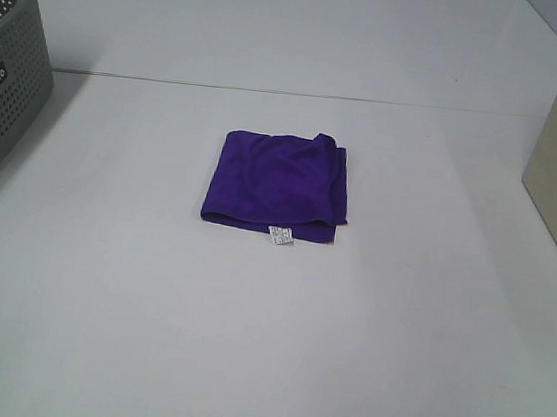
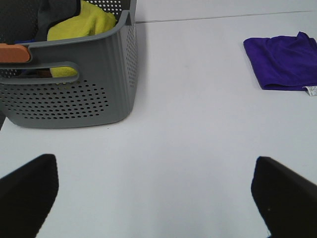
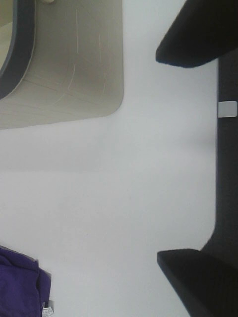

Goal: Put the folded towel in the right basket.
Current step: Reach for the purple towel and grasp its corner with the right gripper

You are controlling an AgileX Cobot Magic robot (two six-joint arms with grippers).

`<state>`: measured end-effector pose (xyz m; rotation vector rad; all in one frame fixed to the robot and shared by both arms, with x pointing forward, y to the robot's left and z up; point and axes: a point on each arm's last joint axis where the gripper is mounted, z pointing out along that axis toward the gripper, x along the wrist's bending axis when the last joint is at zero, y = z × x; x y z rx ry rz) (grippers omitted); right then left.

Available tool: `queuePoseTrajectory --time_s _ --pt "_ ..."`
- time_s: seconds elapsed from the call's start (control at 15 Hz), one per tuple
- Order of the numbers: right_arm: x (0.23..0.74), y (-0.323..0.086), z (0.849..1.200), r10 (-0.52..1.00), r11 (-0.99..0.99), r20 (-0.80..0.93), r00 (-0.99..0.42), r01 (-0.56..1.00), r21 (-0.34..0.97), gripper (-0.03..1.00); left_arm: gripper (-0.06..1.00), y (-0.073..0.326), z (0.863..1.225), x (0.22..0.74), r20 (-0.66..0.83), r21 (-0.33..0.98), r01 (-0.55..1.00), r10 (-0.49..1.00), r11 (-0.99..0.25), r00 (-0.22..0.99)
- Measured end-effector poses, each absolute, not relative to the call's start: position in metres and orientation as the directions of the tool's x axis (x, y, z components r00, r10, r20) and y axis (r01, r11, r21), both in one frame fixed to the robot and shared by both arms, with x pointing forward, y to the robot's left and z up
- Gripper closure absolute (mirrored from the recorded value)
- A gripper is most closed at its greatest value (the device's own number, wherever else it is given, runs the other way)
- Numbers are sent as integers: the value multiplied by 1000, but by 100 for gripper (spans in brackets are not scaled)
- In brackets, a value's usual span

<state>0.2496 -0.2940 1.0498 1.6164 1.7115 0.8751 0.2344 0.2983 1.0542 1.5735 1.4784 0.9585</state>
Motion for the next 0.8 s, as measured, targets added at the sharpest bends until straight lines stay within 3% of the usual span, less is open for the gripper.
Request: queuePoseTrajectory --time_s 0.33,0.47,0.6,0.8 --pt "349 -290 1134 996 -3 74 -52 799 602 1 -5 298 1054 234 23 903 428 999 -41 48" --pt "382 -288 1150 993 -13 106 -58 822 570 1 -5 298 1054 234 23 903 428 999 -41 48" --pt "422 -280 1154 978 -42 194 -70 854 519 1 -5 298 1054 234 23 903 428 999 -41 48" --pt "512 -230 1114 940 22 301 -162 908 419 2 -5 298 1054 234 19 903 428 999 -39 51"
